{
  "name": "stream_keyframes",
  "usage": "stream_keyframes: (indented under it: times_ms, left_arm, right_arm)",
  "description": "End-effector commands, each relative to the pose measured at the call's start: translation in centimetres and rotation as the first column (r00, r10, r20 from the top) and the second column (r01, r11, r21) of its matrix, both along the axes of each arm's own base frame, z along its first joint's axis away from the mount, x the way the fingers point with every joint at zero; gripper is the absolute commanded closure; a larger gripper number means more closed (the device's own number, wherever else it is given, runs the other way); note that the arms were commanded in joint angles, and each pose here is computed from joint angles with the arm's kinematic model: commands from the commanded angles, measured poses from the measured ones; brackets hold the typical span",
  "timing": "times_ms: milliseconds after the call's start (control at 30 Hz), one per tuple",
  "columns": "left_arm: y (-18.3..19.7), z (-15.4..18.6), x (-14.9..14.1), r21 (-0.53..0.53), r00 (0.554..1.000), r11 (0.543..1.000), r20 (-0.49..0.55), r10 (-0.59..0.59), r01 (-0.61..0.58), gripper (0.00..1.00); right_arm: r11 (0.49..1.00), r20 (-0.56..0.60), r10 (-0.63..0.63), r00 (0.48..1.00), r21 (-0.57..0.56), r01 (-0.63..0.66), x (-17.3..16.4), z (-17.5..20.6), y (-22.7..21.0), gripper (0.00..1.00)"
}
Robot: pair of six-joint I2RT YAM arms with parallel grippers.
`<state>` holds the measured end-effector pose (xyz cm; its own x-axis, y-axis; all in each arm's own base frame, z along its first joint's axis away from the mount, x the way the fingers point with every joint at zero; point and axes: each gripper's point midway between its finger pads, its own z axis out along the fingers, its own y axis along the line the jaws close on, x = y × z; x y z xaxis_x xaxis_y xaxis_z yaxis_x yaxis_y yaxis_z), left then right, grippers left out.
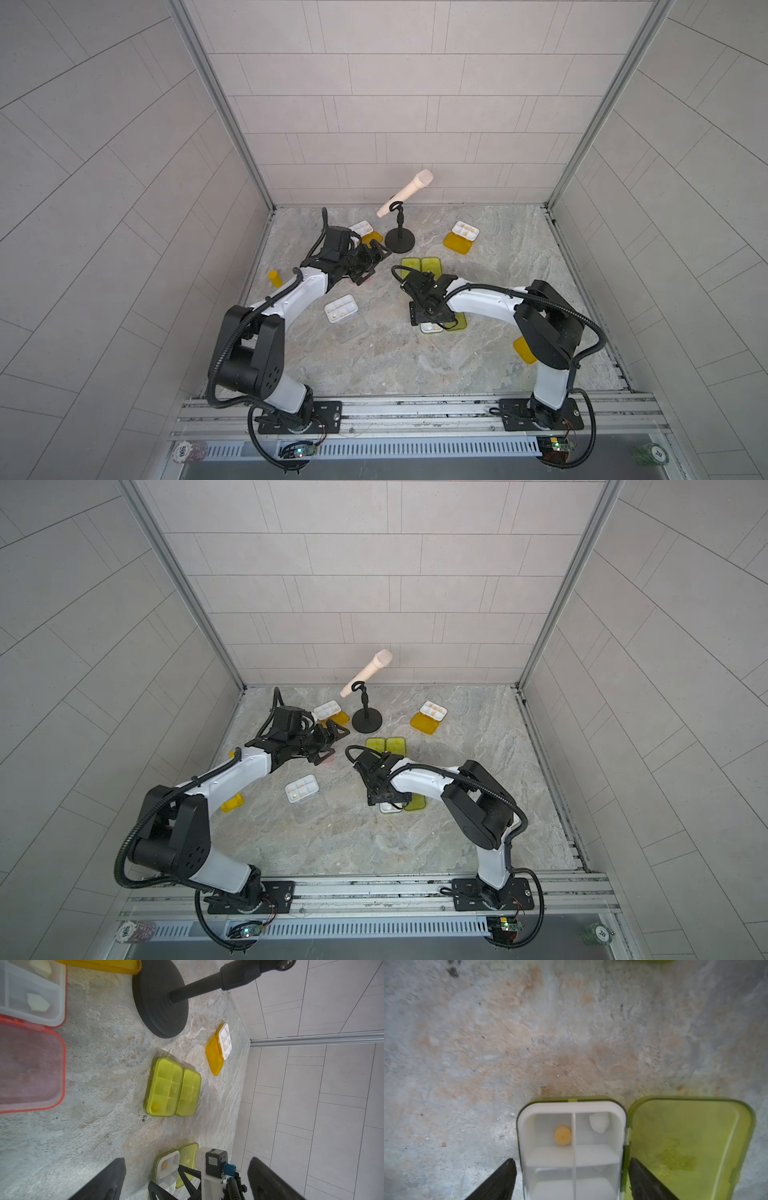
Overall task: Close pillboxes
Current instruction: Move the pillbox to the center of the board, then close the lid on the pillbox.
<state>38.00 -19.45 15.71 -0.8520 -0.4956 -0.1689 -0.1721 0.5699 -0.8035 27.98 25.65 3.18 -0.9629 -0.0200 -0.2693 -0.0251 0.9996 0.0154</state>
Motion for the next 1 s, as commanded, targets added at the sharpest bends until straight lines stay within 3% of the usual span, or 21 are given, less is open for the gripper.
stream_keyframes:
  times_ms: [0,133,300,467,567,800,967]
  left_arm:
    - [-0.3,0.5,0.2,-0.019,1.000,1.000,0.013,-0.004,0.004,0.04]
    - [-1.1,0.2,-0.3,-0.018,1.000,1.000,0.007,-0.025,0.025,0.04]
    - [-4.0,-1.1,-2.2,0.005,0.996,0.996,-0.022,-0.092,0.092,0.04]
    - [-8.1,-3.1,-5.4,0.026,0.975,0.977,-0.074,-0.209,0.211,0.04]
    - [-9.6,-3.9,-6.9,0.040,0.961,0.964,-0.092,-0.260,0.264,0.04]
    - [-11.7,-5.9,-8.9,0.050,0.936,0.943,-0.146,-0.319,0.329,0.04]
    - [-12.3,-7.3,-9.9,0.057,0.924,0.935,-0.184,-0.334,0.349,0.04]
  right_arm:
    - [0.999,0.049,0.019,0.999,0.032,-0.021,0.1,3.3,0.3,0.13]
    - [0.997,0.067,0.068,0.995,0.033,-0.070,-0.4,6.0,-1.2,0.13]
    - [0.996,0.087,0.081,0.993,0.040,-0.084,-0.2,7.4,-6.1,0.10]
    - [0.976,0.022,0.000,1.000,0.220,-0.005,0.0,6.0,-10.7,0.07]
    - [0.963,0.002,-0.027,1.000,0.267,0.026,0.0,5.3,-12.7,0.08]
    - [0.870,-0.047,0.039,0.998,0.492,-0.011,-0.4,3.6,-10.0,0.07]
    - [0.839,-0.072,0.052,0.996,0.544,-0.004,-0.4,2.2,-9.0,0.07]
